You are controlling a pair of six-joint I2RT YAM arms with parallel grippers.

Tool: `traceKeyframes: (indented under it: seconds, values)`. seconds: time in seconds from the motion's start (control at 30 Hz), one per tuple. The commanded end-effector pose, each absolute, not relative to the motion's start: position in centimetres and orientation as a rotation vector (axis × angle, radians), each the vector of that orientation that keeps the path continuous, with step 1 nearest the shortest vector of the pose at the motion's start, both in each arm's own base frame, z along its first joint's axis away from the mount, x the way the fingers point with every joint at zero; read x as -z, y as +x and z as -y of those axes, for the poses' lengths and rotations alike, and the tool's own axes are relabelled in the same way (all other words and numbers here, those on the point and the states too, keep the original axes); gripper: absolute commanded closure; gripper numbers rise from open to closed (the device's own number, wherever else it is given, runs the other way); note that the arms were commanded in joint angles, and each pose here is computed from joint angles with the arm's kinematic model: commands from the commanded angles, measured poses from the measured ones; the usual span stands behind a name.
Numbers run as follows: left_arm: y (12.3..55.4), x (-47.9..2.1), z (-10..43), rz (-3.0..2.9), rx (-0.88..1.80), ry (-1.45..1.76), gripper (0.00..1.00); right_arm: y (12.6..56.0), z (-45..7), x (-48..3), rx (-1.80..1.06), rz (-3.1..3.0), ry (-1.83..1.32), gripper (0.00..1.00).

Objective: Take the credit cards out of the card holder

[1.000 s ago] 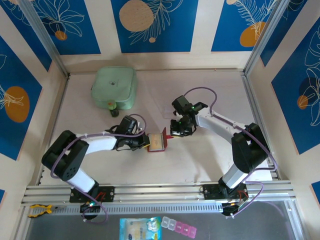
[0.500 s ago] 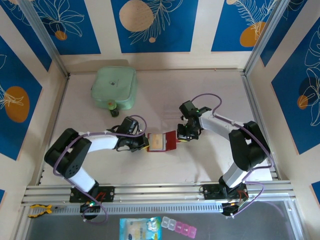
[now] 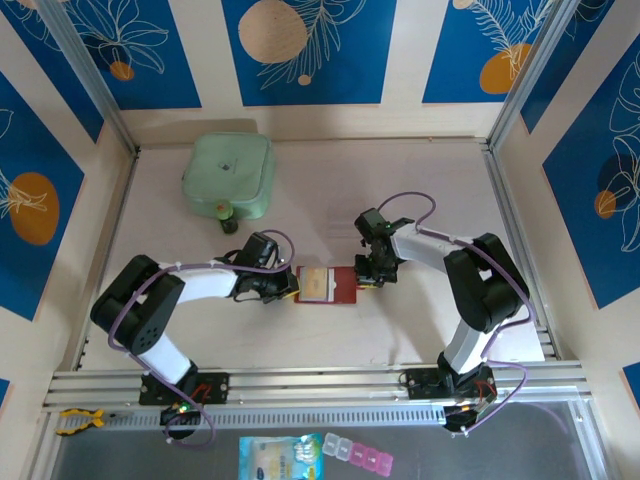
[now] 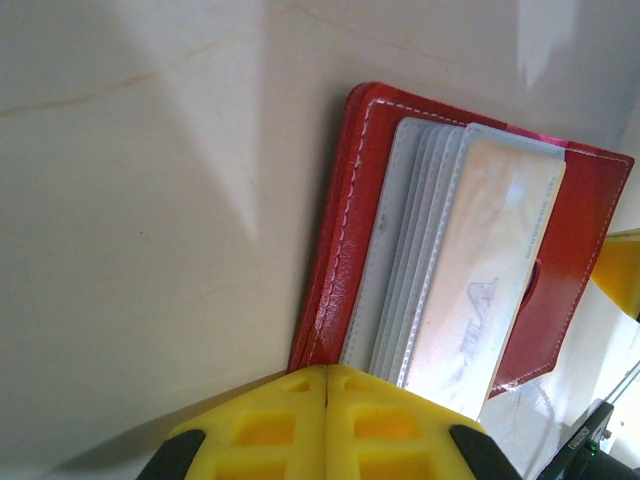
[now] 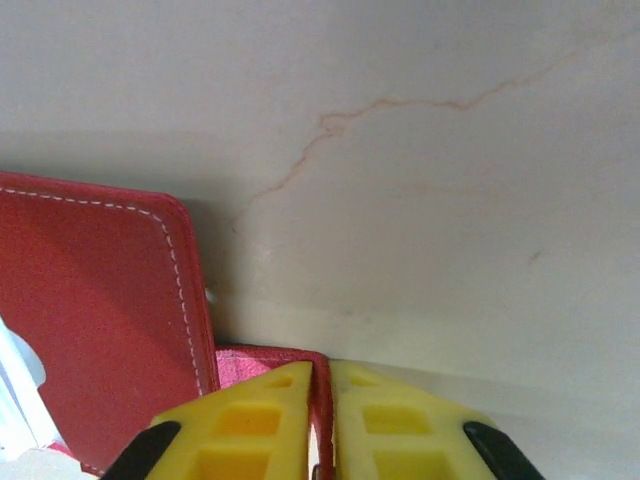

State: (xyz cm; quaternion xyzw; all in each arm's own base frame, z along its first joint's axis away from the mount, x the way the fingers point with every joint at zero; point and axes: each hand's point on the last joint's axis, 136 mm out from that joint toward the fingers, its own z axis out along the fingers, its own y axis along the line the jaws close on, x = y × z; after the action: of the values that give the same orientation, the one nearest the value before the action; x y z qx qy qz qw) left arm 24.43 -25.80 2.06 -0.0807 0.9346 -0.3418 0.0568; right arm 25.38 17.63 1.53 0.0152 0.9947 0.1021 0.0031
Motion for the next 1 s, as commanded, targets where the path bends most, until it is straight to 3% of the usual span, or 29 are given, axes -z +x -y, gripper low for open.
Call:
traceKeyframes:
  seconds: [0.0, 0.37, 0.63, 0.77, 0.97]
  values:
    - [22.7, -0.3, 24.5, -2.932, 0.936, -0.259, 0.97, 25.2, -15.9, -2.3, -0.194, -3.108, 0.052, 0.81]
    - [22.7, -0.7, 24.7, -2.919, 0.959, -0.259, 0.97, 25.2, -15.5, -8.1, -0.184, -3.021, 0.035, 0.73]
    - [22.7, -0.5, 24.7, -2.922, 0.963, -0.265, 0.97, 25.9, -20.2, -13.1, -0.323, -2.927, -0.086, 0.70]
    - [22.7, -0.5, 24.7, -2.924, 0.963, -0.271, 0.98, 25.3, -24.0, -12.5, -0.486, -2.965, -0.136, 0.70]
    - [22.4, -0.5, 24.7, -2.926, 0.965, -0.267, 0.97, 24.9, -23.1, -8.6, -0.305, -3.060, -0.106, 0.63]
